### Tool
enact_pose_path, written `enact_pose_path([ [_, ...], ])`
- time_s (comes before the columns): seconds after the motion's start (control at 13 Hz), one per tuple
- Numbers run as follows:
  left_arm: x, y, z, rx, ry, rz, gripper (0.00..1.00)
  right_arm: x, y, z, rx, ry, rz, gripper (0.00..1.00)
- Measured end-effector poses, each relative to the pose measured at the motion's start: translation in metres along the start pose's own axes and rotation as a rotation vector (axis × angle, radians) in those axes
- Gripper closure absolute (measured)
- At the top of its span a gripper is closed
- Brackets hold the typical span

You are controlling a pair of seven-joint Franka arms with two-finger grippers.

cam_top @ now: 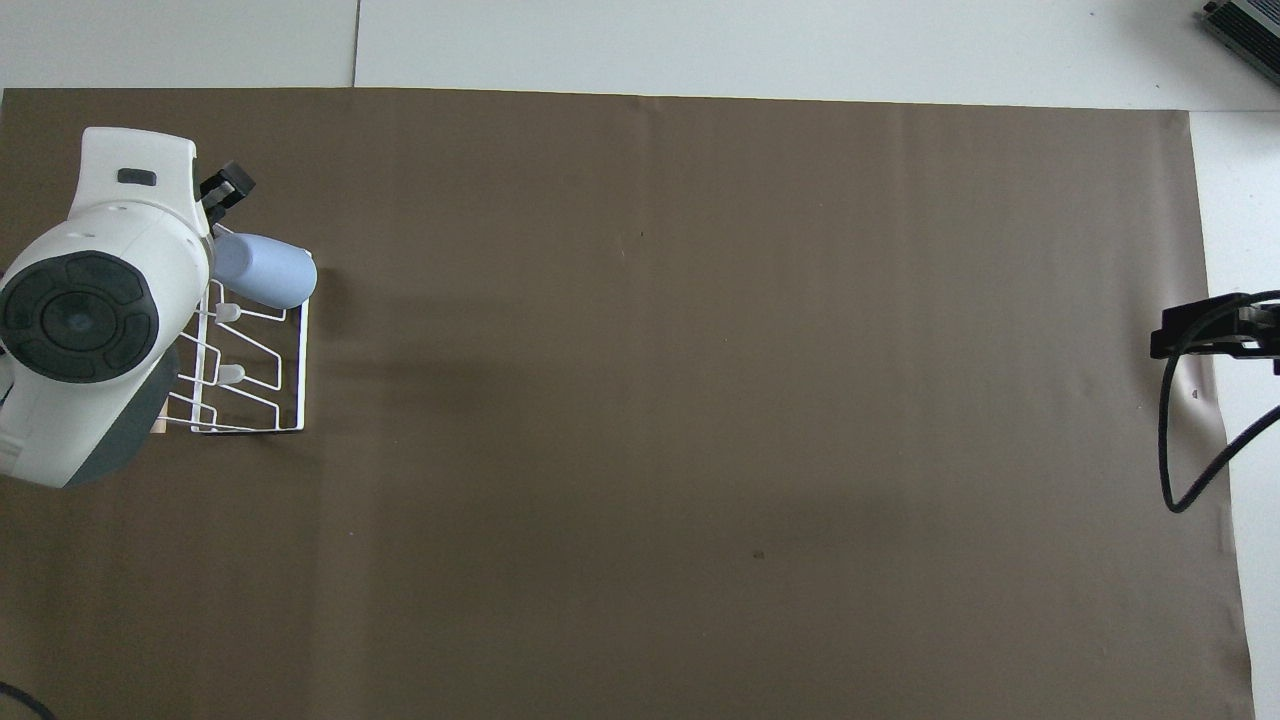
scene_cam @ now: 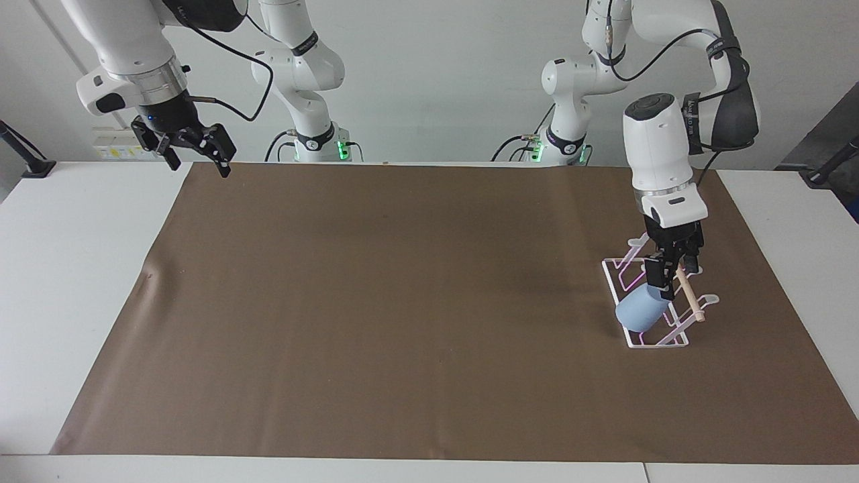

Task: Hang cup on cup holder
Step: 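Lower the cup onto a rack hook with the left gripper, then open the left gripper and withdraw it from the hung cup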

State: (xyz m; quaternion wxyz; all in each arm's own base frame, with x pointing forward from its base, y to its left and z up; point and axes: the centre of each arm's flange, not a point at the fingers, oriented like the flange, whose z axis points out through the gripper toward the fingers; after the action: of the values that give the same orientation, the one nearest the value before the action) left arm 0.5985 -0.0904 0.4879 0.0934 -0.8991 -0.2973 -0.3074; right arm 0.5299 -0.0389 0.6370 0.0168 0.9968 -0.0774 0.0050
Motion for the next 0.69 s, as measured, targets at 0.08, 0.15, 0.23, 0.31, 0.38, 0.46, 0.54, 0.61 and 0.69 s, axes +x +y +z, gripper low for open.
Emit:
enact_pose_path([
  [0.08,0.001,0.003,-0.006,0.006,-0.01,0.01,0.05,0.0,-0.002,-0.001,0.002,0.001,-0.003,0.0],
  [0.15,0.004,0.006,-0.014,0.007,-0.033,0.024,0.06,-0.001,-0.003,-0.002,0.003,0.001,-0.005,0.0],
  [0.23,0.01,0.008,-0.027,0.005,-0.071,0.044,0.07,-0.001,-0.005,-0.002,0.003,0.0,-0.008,0.0],
  [0.31,0.018,0.008,-0.043,-0.001,-0.118,0.073,0.07,-0.003,-0.006,-0.003,0.005,-0.007,-0.01,0.0],
  [0.38,0.031,0.006,-0.064,-0.015,-0.178,0.115,0.09,-0.005,-0.007,-0.002,0.023,-0.024,-0.01,0.0],
  [0.46,0.043,0.003,-0.084,-0.032,-0.226,0.162,0.09,-0.006,-0.009,-0.003,0.044,-0.03,-0.009,0.0],
  [0.54,0.055,-0.001,-0.103,-0.055,-0.276,0.218,0.09,-0.006,-0.009,-0.004,0.054,-0.03,-0.008,0.0],
  [0.61,0.065,-0.006,-0.118,-0.077,-0.317,0.271,0.09,-0.006,-0.009,-0.005,0.055,-0.028,-0.008,0.0],
  [0.69,0.073,-0.01,-0.132,-0.098,-0.352,0.316,0.09,-0.006,-0.01,-0.006,0.052,-0.027,-0.01,0.0],
])
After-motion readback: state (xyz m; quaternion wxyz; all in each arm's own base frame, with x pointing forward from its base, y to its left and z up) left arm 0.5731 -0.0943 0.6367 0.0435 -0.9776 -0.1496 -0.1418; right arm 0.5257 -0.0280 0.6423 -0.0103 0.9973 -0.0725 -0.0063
